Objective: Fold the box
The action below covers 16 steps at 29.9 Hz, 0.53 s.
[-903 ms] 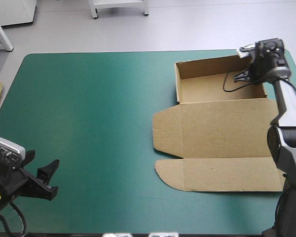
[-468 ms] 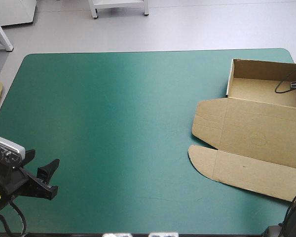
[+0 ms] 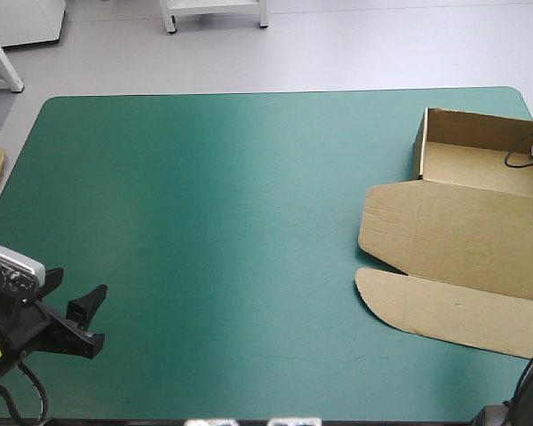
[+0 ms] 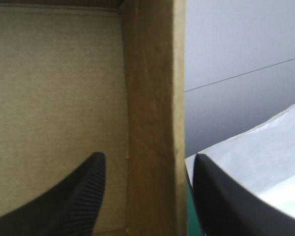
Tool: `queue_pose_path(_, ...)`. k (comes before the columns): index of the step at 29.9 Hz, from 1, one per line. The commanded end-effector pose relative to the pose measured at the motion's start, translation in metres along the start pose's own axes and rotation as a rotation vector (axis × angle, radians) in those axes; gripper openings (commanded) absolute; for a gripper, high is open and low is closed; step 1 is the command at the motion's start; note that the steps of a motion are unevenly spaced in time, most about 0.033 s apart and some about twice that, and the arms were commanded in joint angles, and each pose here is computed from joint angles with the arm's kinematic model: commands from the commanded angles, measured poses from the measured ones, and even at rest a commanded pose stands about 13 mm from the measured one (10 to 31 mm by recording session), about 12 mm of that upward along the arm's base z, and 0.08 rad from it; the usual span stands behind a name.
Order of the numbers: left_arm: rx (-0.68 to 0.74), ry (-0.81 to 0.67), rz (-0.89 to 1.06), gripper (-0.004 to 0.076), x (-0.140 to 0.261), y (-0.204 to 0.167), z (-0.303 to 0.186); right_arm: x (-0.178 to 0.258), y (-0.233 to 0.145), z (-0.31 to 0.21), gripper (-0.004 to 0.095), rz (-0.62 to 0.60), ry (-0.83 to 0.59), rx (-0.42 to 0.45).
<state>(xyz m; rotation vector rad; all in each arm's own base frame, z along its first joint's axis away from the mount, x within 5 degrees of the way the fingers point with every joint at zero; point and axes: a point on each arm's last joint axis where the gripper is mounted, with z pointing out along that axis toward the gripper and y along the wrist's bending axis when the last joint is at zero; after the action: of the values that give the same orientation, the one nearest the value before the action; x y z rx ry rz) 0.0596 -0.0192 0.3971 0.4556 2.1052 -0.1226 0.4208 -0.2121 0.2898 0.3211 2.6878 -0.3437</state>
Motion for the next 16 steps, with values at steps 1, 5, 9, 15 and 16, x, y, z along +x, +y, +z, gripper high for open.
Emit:
queue_pose_path(1, 0.003, -0.084, -0.001, 0.0462, -0.011, 0.0, -0.004, -0.011, -0.006, -0.044, 0.0718, 0.024, -0.145, -0.01)
queue_pose_path(5, -0.003, -0.091, 0.002, 0.0461, -0.012, 0.001, -0.004, -0.015, -0.004, -0.066, 0.0695, 0.05, -0.195, -0.055)
queue_pose_path(9, -0.012, -0.108, 0.006, 0.046, -0.014, 0.002, -0.004, -0.015, -0.007, -0.12, 0.0671, 0.058, -0.319, -0.048)
queue_pose_path(15, -0.075, -0.16, 0.041, 0.0459, -0.018, 0.007, -0.005, 0.007, 0.033, -0.219, 0.0578, 0.002, -0.451, -0.293)
queue_pose_path(16, -0.094, -0.165, 0.053, 0.0459, -0.019, 0.009, -0.005, 0.013, 0.042, -0.232, 0.0555, -0.019, -0.462, -0.321)
